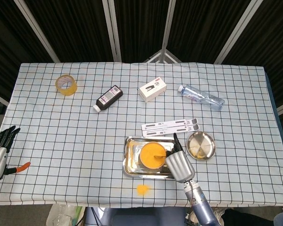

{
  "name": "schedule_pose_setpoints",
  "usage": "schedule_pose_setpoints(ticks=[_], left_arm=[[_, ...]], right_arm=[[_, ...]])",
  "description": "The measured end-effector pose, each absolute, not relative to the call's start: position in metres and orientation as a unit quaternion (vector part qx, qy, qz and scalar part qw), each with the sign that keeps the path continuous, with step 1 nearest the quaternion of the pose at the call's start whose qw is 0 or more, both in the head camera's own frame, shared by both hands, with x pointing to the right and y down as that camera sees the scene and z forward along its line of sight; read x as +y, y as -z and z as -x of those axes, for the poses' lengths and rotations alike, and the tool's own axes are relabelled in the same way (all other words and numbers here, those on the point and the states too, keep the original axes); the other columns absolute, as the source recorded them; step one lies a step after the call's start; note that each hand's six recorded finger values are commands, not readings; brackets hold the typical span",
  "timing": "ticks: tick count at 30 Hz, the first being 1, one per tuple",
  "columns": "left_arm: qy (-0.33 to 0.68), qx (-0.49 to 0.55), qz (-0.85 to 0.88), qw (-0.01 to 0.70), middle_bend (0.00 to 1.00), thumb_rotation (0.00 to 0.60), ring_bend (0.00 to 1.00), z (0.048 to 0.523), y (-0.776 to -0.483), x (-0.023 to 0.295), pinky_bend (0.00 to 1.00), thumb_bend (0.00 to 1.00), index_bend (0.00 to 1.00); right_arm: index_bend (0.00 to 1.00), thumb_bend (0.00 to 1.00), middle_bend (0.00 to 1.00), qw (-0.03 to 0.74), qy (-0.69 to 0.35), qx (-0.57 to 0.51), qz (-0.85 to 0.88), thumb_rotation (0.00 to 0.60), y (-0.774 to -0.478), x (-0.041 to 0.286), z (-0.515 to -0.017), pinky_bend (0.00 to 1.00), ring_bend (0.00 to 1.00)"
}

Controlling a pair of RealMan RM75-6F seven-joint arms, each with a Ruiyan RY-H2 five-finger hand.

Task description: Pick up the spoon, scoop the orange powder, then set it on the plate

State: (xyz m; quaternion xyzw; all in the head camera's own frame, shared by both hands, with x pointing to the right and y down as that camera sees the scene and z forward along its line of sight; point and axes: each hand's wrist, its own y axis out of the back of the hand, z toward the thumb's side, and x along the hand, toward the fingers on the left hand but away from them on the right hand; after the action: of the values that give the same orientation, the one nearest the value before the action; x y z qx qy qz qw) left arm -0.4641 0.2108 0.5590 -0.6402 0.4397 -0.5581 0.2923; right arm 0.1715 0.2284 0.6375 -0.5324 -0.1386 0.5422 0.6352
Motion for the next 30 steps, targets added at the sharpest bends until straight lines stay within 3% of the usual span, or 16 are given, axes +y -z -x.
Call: schedule_pose_setpoints(ticks=[16,30], left_arm=[[0.558,0.440,0.640,0.293,0.00,0.600,0.00,0.464,-0.558,0.211,0.00,0.00,0.00],[0.558,0.437,0.643,0.291,0.00,0.600,0.00,0.463,-0.560,0.212,0.00,0.00,0.00]], right_arm=[[0.88,0.67,0.80,0.646,-0.532,-0.163,0.524,0.600,-0.625,0.217,-0.170,0.00,0.41],[0.88,0.67,0.80,0.639,-0.553,-0.158,0.511,0.600,-0.638,0.207,-0.177,0.00,0.41]])
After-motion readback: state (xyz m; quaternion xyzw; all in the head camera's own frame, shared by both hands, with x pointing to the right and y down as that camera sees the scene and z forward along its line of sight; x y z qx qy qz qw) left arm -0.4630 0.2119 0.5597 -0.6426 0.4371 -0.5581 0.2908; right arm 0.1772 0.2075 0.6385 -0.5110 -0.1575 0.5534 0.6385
